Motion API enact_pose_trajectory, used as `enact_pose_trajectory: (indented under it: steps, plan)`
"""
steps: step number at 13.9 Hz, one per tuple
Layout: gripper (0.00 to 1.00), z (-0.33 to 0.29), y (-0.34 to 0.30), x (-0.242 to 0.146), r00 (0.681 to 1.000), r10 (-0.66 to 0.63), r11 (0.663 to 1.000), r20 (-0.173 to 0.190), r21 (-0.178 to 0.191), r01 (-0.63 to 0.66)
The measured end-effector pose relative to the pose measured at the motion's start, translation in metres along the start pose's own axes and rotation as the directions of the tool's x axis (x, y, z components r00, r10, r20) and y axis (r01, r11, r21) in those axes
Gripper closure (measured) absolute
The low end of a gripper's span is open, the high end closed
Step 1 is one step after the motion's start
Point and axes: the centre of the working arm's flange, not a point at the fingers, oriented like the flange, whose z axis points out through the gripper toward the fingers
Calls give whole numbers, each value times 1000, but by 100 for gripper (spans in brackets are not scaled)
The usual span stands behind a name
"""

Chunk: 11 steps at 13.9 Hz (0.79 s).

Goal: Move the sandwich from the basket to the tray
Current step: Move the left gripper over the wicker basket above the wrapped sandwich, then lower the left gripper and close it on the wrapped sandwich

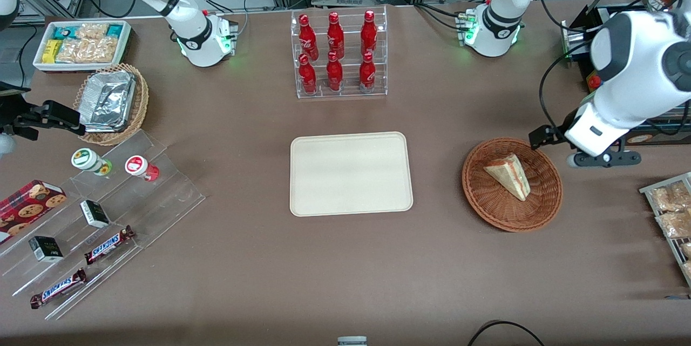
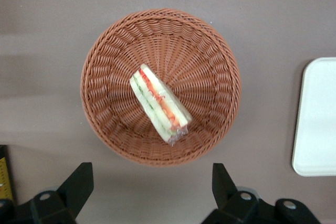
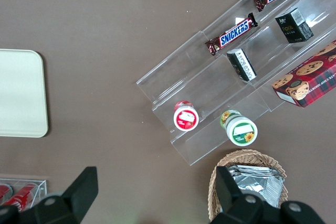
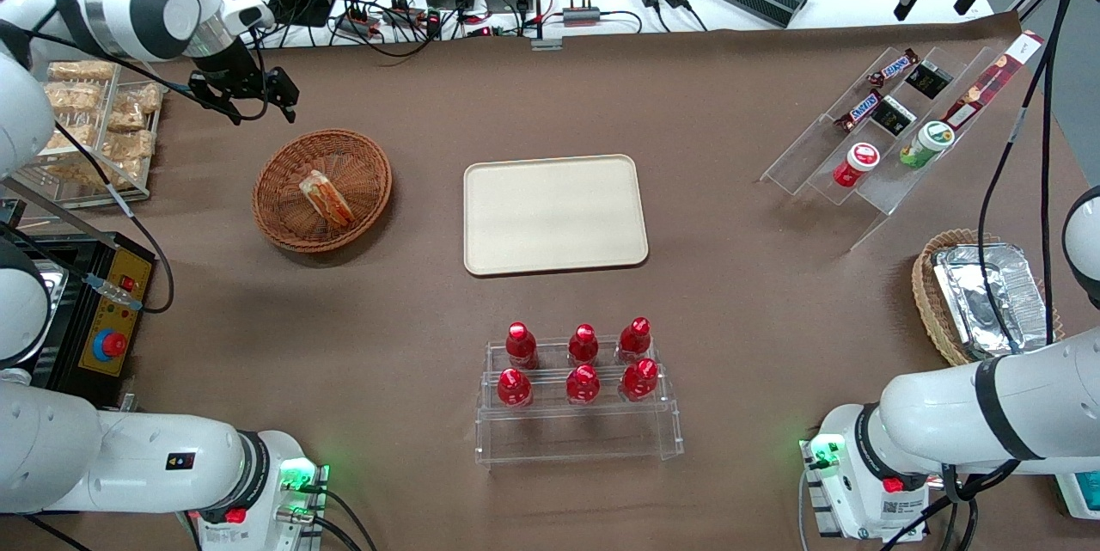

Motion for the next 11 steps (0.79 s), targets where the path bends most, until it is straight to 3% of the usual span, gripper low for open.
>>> enact_pose_trajectory:
  steps: [4,6,8,11]
  plan:
    - [0,52,2,13,996,-86,996,-20,-3,85]
    - [0,72,4,15,978,-207,978,-26,-8,207]
    - [0,87,11,15,937,-350,937,-18,-8,350]
    - [0,102,24,16,830,-557,831,-7,-3,557]
